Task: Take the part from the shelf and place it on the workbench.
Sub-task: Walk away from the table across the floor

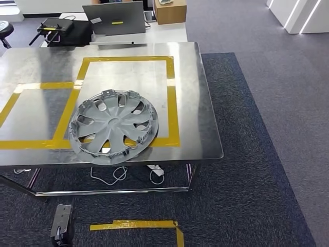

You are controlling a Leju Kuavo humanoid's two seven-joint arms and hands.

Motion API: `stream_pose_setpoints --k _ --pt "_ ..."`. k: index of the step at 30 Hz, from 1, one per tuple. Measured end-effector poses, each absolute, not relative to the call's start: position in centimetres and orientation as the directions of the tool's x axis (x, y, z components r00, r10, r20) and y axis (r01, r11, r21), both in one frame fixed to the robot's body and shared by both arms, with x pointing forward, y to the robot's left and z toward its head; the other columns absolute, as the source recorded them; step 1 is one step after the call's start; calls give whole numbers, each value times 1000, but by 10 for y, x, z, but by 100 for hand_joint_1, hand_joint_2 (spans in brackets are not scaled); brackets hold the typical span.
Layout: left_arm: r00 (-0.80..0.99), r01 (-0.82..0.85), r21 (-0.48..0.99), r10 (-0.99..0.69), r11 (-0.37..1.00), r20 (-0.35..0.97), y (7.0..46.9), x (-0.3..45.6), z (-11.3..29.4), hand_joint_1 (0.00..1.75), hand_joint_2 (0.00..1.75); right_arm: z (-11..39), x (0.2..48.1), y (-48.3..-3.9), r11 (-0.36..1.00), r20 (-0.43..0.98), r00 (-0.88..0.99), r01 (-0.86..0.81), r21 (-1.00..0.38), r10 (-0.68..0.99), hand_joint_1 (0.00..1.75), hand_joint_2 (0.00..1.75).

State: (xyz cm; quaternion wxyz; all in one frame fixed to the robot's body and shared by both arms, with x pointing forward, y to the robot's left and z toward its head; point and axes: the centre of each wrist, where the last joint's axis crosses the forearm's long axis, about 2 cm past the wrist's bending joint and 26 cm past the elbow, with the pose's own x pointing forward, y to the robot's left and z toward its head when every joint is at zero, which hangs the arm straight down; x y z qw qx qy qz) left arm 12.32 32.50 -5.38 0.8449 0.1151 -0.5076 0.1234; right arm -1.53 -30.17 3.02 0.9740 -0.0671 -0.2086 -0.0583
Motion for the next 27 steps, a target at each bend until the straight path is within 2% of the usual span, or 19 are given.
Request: stream_pose_setpoints --k 27 --pt "515 -315 109 73 943 854 328 97 -60 0 0 -1 1 -306 995 465 885 28 -94 20 0 0"
